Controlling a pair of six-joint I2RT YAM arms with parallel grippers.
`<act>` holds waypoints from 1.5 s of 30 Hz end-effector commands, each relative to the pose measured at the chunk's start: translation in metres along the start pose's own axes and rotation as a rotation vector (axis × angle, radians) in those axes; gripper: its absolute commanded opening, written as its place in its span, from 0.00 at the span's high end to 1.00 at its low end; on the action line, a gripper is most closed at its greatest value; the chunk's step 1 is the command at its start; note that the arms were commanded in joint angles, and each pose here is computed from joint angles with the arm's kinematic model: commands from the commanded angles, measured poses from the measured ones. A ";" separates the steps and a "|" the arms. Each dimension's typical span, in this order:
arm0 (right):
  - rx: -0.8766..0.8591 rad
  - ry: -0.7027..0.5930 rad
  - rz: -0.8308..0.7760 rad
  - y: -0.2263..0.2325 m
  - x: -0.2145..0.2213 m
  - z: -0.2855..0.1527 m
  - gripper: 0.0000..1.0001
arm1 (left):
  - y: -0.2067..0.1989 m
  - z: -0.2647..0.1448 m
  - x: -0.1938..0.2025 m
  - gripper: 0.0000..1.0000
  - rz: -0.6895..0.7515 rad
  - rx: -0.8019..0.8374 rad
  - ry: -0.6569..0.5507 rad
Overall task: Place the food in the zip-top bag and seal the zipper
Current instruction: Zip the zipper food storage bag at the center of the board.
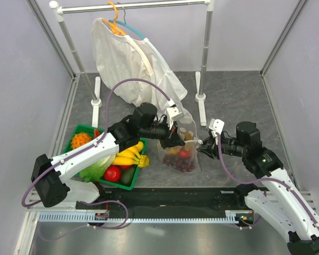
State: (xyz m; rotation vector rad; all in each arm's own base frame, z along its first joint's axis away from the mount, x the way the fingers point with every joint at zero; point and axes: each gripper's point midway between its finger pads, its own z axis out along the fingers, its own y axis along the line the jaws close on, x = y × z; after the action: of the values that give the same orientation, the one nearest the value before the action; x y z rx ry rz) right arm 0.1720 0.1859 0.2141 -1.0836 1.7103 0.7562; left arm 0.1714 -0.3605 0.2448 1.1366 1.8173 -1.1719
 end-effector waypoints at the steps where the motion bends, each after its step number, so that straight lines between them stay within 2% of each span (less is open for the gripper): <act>1: -0.011 -0.091 -0.023 -0.002 -0.023 0.005 0.66 | -0.007 0.000 -0.028 0.98 0.001 0.027 -0.082; 3: -0.011 -0.098 -0.021 -0.002 -0.024 0.005 0.66 | -0.006 0.001 -0.027 0.98 0.001 0.027 -0.082; 6: -0.011 -0.097 -0.026 -0.002 -0.024 0.004 0.88 | -0.006 0.001 -0.025 0.98 0.005 0.031 -0.078; 7: -0.010 -0.085 -0.024 -0.002 -0.021 0.004 1.00 | -0.007 0.000 -0.025 0.98 0.007 0.027 -0.077; 9: 0.003 -0.074 -0.048 -0.004 -0.020 0.002 1.00 | -0.002 -0.003 -0.021 0.97 0.011 0.013 -0.065; 11: 0.002 -0.058 -0.061 -0.002 -0.016 -0.001 1.00 | 0.002 -0.011 -0.022 0.88 0.038 0.023 -0.068; 12: 0.005 -0.066 -0.078 -0.001 -0.018 -0.004 1.00 | 0.003 -0.015 -0.023 0.74 0.062 0.033 -0.067; 13: -0.001 -0.060 -0.093 0.001 -0.016 -0.005 1.00 | 0.004 -0.019 -0.022 0.65 0.091 0.040 -0.060; 14: -0.008 -0.059 -0.105 0.003 -0.015 -0.006 1.00 | 0.000 -0.025 -0.029 0.58 0.217 0.063 -0.071; 15: -0.013 -0.060 -0.118 0.004 -0.017 -0.008 1.00 | -0.003 -0.028 -0.032 0.48 0.279 0.078 -0.077; 16: -0.021 -0.046 -0.132 0.005 -0.013 -0.008 1.00 | -0.006 -0.031 -0.036 0.43 0.339 0.088 -0.085; 17: -0.027 -0.039 -0.141 0.006 -0.011 -0.008 1.00 | -0.010 -0.035 -0.046 0.39 0.458 0.102 -0.116; 18: -0.030 -0.033 -0.147 0.006 -0.010 -0.008 1.00 | -0.011 -0.035 -0.051 0.34 0.506 0.110 -0.128; 19: -0.031 -0.032 -0.156 0.006 -0.010 -0.009 1.00 | -0.014 -0.034 -0.056 0.33 0.548 0.125 -0.139; 20: -0.033 -0.030 -0.163 0.006 -0.009 -0.009 1.00 | -0.023 -0.034 -0.066 0.32 0.633 0.167 -0.161; 23: -0.035 -0.034 -0.174 0.006 -0.011 -0.009 1.00 | -0.032 -0.016 -0.067 0.30 0.740 0.221 -0.134; 29: -0.024 -0.045 -0.193 0.003 -0.014 -0.009 1.00 | -0.043 0.020 -0.058 0.28 0.832 0.301 -0.105; 40: -0.027 -0.053 -0.214 0.007 -0.015 -0.012 1.00 | -0.030 0.059 -0.045 0.37 0.831 0.287 -0.041; 45: -0.026 -0.046 -0.210 0.007 -0.012 -0.012 1.00 | -0.030 0.063 -0.047 0.51 0.831 0.294 -0.041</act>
State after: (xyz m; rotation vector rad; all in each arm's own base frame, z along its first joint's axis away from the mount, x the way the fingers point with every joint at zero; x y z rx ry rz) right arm 0.1640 0.1797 0.2141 -1.2117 1.5982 0.6733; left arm 0.1633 -0.4302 0.2503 1.7904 1.0525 -0.9726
